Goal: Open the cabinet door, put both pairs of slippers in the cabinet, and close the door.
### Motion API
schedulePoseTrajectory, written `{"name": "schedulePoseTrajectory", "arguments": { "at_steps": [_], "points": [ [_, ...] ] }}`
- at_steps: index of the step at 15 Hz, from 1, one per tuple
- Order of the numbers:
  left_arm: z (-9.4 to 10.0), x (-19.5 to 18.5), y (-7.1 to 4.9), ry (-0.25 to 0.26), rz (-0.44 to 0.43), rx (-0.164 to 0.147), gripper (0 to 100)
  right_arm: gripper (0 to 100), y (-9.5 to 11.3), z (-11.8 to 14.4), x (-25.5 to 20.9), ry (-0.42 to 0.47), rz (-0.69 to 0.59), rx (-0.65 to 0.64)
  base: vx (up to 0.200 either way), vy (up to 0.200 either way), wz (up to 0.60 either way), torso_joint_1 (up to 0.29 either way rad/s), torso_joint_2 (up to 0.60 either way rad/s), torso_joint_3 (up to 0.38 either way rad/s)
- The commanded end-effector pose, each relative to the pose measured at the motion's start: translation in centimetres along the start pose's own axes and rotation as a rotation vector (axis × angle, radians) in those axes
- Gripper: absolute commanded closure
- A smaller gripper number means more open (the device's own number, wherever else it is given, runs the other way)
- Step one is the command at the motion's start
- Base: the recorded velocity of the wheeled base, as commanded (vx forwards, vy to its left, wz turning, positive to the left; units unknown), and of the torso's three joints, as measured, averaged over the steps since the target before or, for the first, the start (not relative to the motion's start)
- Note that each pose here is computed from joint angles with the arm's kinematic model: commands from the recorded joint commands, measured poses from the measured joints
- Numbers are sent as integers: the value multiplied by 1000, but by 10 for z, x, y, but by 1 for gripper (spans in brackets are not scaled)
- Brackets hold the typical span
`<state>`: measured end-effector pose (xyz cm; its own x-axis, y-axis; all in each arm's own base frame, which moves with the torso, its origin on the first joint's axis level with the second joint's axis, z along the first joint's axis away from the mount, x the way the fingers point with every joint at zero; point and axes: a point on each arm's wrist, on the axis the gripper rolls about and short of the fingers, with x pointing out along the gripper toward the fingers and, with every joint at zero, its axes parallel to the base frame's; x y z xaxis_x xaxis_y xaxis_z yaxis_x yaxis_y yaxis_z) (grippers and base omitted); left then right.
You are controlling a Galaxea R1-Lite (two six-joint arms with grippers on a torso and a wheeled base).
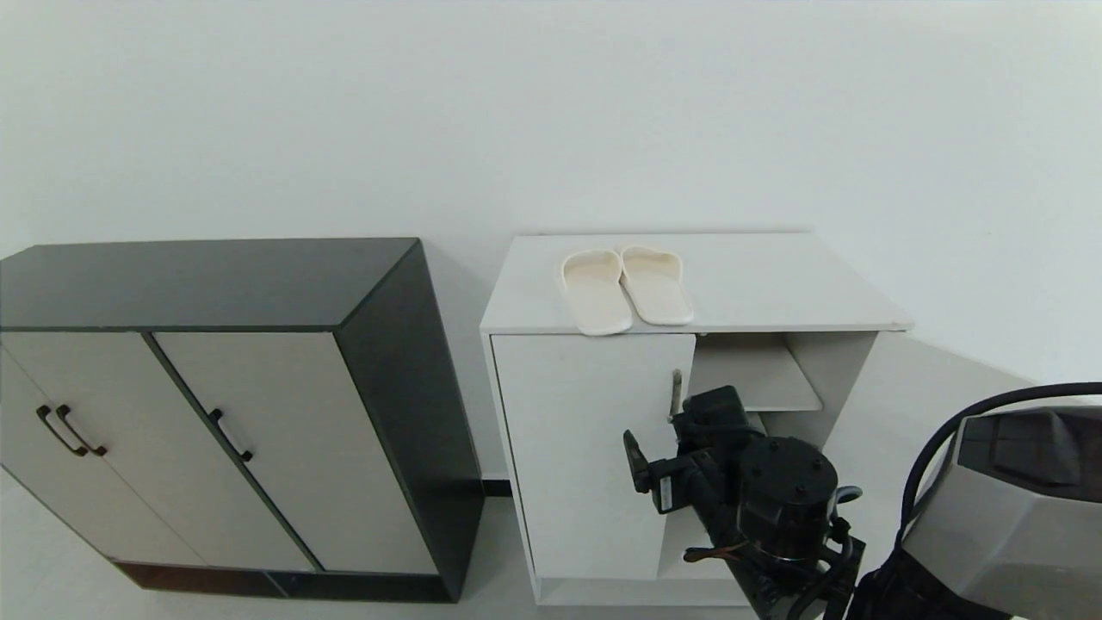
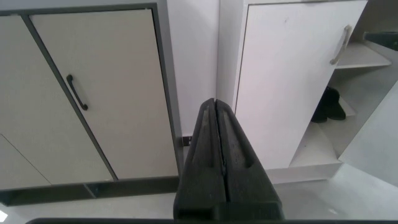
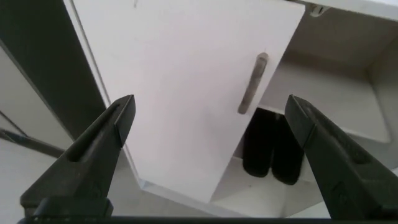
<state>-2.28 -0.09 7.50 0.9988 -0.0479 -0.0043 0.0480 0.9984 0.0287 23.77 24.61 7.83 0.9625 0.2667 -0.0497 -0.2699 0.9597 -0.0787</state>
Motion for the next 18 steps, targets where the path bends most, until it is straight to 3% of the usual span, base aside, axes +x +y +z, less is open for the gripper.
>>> {"name": "schedulePoseTrajectory", "arguments": {
  "at_steps": [1,3,5,10,12,14,18],
  "points": [
    [0,0,0,2,0,0,100,0,0,-6,2,14,-5,-27,0,0,0,76,-178,-105],
    [0,0,0,2,0,0,100,0,1,-1,4,-23,7,-98,0,0,0,36,-78,-37],
    [0,0,0,2,0,0,100,0,7,25,15,-95,14,-118,0,0,0,0,0,0],
    [0,0,0,2,0,0,100,0,-1,131,17,57,-1,16,0,0,0,0,0,0],
    [0,0,0,2,0,0,100,0,-2,162,19,74,-48,102,0,0,0,0,0,0],
    [0,0,0,2,0,2,100,0,-1,169,22,76,-57,110,0,0,0,0,0,0],
    [0,0,0,2,0,2,100,0,-2,158,32,100,-73,102,0,0,0,0,0,0]
  ]
}}
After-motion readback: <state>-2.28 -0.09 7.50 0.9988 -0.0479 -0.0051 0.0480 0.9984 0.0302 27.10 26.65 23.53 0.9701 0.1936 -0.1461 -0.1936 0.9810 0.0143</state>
